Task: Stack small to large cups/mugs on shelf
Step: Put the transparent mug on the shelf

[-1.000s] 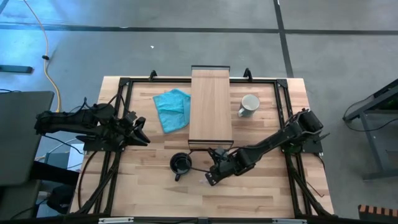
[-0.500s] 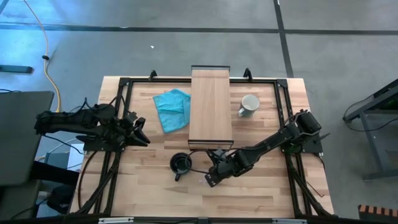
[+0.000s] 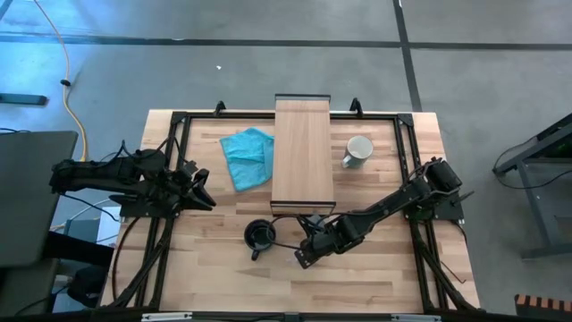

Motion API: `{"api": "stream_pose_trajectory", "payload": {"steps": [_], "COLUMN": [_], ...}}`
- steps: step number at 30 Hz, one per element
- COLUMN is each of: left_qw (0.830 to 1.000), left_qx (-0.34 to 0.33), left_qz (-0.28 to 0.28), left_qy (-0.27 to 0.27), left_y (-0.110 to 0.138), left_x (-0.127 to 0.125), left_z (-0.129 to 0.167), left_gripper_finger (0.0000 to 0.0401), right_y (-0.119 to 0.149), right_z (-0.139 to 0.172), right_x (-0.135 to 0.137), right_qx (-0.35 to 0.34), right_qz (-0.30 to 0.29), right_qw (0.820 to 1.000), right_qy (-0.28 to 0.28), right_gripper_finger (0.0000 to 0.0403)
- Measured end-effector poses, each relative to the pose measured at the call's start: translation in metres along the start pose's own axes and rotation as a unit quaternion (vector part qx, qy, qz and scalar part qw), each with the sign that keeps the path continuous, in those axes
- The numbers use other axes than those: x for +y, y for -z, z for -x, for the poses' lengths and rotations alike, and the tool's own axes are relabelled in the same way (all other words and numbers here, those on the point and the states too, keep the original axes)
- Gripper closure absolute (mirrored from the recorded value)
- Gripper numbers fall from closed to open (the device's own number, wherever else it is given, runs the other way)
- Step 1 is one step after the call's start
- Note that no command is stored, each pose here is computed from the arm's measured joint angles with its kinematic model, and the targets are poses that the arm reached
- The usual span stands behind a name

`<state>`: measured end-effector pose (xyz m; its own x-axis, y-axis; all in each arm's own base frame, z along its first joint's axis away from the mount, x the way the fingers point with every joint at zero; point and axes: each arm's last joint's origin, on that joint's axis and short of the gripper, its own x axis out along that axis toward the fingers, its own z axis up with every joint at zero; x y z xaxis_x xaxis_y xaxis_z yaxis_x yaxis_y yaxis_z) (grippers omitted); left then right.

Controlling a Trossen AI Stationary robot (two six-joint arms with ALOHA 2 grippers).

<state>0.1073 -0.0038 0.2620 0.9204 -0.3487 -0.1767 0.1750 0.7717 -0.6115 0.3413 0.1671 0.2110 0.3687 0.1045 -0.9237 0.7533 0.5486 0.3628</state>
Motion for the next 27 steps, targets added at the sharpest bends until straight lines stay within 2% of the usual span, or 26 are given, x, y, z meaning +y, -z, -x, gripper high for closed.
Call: {"api": "stream_pose_trajectory", "payload": {"steps": [27], "left_qw": [1.0], "left_qx": [0.0], "left_qz": [0.006], "left_qy": [0.0], "left_y": [0.0], "left_x": [0.0], "left_z": [0.0], "left_gripper_finger": [0.0318], "right_y": [0.0026], "right_z": [-0.0019], "right_x": [-0.0007], "right_qx": [0.01], "right_qz": [0.001], "right_qw": [1.0], "right_qy": [-0.004], "right_gripper_finger": [0.029]}}
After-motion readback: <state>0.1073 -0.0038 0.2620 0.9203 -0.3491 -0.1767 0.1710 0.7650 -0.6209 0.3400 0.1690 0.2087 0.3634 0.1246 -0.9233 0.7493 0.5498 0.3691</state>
